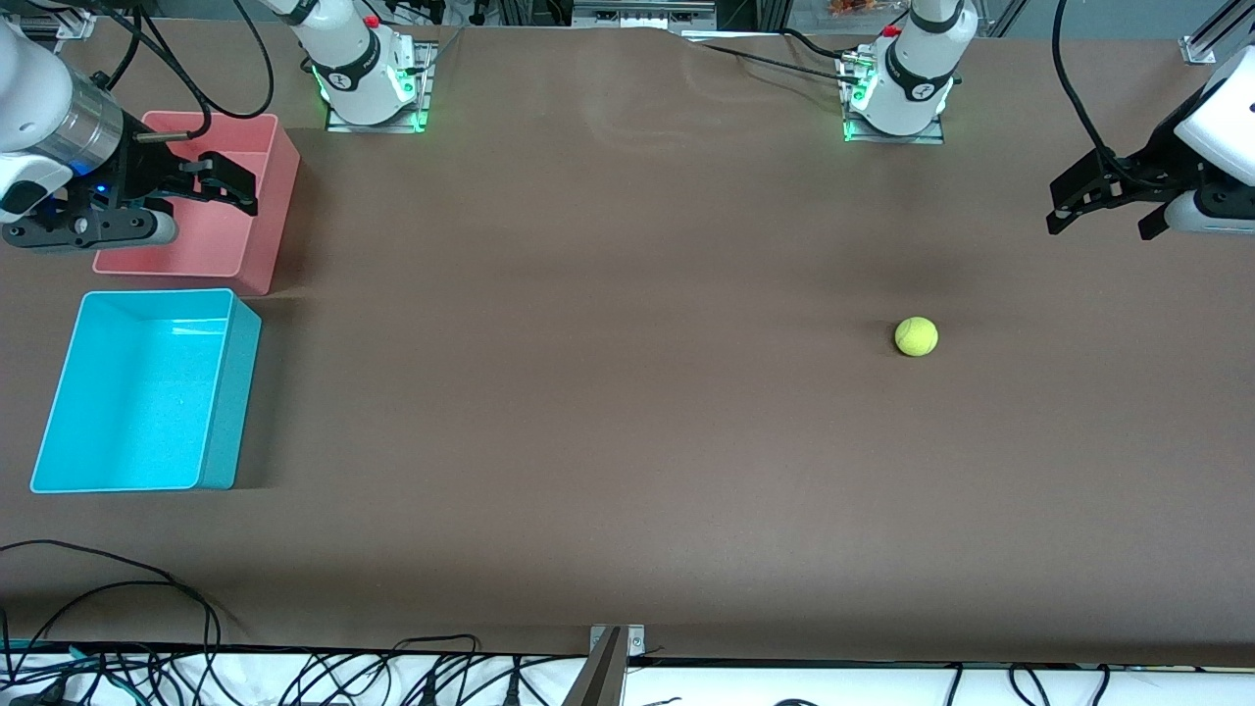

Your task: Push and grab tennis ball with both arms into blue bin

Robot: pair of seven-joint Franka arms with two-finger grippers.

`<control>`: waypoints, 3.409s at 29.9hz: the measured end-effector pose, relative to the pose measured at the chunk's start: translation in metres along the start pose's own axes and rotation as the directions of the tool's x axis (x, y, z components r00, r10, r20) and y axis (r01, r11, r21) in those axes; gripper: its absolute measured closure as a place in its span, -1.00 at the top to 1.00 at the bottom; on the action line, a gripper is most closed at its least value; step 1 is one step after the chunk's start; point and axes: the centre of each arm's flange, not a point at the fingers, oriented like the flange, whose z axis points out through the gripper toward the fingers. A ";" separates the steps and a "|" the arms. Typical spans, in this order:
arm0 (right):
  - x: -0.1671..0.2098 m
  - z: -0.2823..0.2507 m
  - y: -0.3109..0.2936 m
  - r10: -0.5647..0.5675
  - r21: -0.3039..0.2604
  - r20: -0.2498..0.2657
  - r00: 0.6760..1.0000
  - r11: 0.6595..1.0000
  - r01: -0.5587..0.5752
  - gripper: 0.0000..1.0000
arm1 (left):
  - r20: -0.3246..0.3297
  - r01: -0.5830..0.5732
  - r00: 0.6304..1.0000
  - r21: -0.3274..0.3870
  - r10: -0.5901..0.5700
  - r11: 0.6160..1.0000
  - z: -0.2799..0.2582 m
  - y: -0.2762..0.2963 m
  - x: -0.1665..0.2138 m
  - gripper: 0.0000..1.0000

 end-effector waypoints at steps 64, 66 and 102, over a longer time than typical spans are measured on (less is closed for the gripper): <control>0.000 0.000 0.002 0.003 -0.006 0.000 1.000 1.000 -0.003 1.00 | 0.001 0.000 1.000 0.000 0.000 1.000 0.001 0.000 0.000 1.00; 0.000 0.000 0.002 0.003 -0.007 0.000 1.000 1.000 -0.003 1.00 | 0.001 0.000 1.000 0.000 0.000 1.000 0.001 0.000 0.000 1.00; 0.001 0.001 0.022 0.040 -0.003 0.006 0.999 0.999 -0.040 1.00 | 0.002 0.000 1.000 0.000 0.000 1.000 0.001 0.000 0.000 1.00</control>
